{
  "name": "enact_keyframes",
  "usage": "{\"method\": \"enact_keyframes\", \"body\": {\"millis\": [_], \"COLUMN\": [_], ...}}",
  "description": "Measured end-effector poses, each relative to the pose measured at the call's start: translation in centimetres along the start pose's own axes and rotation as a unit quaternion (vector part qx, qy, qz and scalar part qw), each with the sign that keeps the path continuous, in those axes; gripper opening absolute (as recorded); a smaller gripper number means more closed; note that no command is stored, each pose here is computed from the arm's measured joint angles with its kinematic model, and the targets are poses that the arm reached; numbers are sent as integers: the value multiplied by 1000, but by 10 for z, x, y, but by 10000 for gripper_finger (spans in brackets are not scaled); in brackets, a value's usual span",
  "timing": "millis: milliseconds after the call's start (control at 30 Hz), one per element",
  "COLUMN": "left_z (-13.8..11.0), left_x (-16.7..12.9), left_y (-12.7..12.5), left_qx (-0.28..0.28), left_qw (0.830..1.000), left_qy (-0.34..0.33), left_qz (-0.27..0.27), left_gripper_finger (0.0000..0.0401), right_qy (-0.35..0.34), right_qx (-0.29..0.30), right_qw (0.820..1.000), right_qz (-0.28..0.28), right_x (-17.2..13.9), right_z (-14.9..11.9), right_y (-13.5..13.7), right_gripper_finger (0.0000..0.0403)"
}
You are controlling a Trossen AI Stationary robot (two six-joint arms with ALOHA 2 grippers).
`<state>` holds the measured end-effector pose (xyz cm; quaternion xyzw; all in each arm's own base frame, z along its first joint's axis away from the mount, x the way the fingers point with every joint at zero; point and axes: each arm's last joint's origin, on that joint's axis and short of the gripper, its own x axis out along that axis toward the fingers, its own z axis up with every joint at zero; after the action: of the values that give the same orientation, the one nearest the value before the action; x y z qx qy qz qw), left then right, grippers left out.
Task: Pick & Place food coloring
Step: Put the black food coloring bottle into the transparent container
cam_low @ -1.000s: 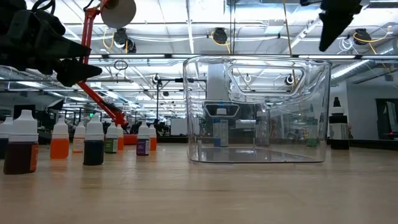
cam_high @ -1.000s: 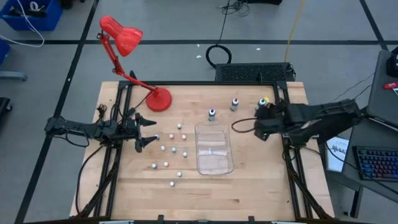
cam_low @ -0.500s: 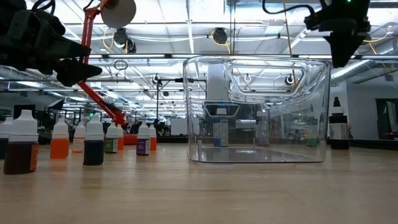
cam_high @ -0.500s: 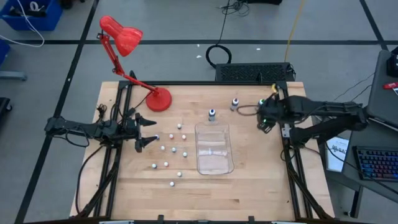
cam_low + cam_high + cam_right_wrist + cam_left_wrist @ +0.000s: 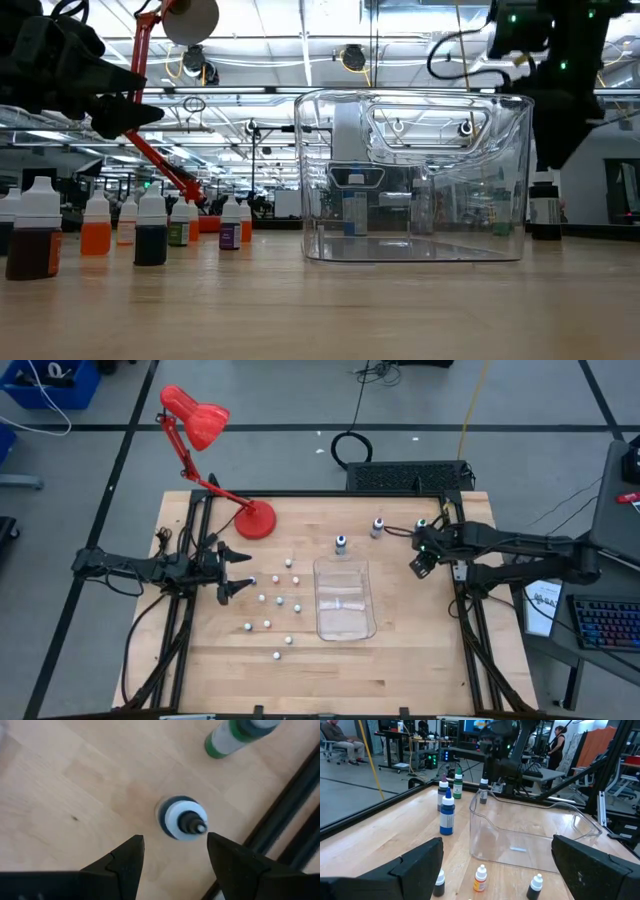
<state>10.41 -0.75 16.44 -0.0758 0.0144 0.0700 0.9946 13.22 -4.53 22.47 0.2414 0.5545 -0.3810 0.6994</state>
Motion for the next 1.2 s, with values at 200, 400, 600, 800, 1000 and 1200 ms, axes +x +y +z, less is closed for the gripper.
{"method": "enact_keyframes", "body": {"millis": [200, 400, 600, 800, 1000, 1200], "left_z": [0, 0, 0, 0, 0, 0], "left_x": [0, 0, 0, 0, 0, 0], "left_y": [0, 0, 0, 0, 0, 0], "left_qx": [0, 0, 0, 0, 0, 0], "left_qw": [1000, 1000, 1000, 1000, 1000, 1000], "left_qy": [0, 0, 0, 0, 0, 0], "left_qz": [0, 0, 0, 0, 0, 0], "left_gripper_finger": [365, 365, 365, 365, 365, 365], "right_qy": [7, -11, -3, -16, -17, -16], "right_qx": [-3, -2, 2, 5, 3, -2], "right_qw": [1000, 1000, 1000, 1000, 999, 1000], "right_qz": [-9, 0, 22, 27, 26, 25], "right_x": [16, 17, 17, 17, 17, 17], "right_z": [1, 7, 9, 12, 12, 11], "right_y": [-3, -6, -7, -6, -6, -6], "right_gripper_finger": [206, 206, 205, 205, 192, 163]}}
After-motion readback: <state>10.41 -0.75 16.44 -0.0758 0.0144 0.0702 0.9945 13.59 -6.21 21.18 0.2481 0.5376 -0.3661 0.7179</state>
